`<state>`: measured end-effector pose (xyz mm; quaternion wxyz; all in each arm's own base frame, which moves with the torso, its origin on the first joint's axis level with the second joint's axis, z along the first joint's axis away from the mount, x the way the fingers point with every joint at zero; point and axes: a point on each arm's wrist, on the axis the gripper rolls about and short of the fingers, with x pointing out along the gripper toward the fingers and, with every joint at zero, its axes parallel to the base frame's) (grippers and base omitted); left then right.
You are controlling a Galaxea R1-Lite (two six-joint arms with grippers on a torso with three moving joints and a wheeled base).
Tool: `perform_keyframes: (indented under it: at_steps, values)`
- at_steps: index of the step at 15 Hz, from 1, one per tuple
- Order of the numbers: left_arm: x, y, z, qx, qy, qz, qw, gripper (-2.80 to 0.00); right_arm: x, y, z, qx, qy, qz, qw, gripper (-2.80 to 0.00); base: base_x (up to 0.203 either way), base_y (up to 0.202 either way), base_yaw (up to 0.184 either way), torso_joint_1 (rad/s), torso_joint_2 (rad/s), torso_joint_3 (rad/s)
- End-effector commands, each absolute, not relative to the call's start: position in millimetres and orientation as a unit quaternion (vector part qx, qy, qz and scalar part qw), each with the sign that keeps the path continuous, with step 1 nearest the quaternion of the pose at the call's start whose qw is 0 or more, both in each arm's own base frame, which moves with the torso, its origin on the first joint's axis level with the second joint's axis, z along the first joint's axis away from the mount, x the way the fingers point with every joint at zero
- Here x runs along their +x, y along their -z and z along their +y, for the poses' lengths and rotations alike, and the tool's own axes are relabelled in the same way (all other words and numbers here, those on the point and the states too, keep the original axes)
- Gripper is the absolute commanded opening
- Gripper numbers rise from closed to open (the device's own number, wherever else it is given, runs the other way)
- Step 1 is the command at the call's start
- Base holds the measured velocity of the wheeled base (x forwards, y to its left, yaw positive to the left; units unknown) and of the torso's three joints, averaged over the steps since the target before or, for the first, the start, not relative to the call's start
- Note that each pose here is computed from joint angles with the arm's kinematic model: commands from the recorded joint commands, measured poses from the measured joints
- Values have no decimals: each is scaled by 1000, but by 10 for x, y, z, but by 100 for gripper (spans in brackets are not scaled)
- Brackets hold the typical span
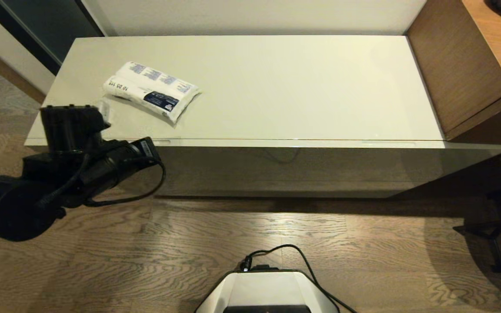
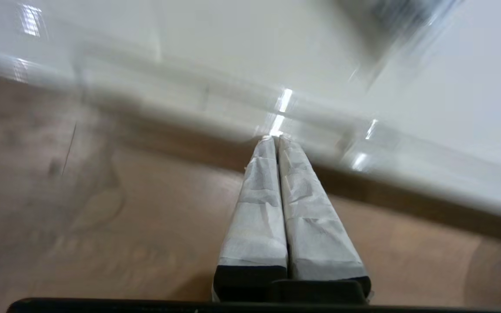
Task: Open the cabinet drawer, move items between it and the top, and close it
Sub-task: Open the drawer
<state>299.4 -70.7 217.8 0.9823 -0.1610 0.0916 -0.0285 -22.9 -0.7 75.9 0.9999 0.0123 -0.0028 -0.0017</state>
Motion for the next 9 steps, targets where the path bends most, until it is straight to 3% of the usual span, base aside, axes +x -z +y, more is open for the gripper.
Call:
perform_keyframes:
  at_steps: [1, 9]
  values:
    - [2938, -2387, -695, -170, 35, 57, 983, -280, -233, -754, -7, 12, 1, -5, 1000, -280, 0, 0, 0, 0, 0, 0]
    - [3191, -2157, -752, -162, 25, 87, 983, -280, -233, -754, -7, 12, 1, -5, 1000, -280, 0, 0, 0, 0, 0, 0]
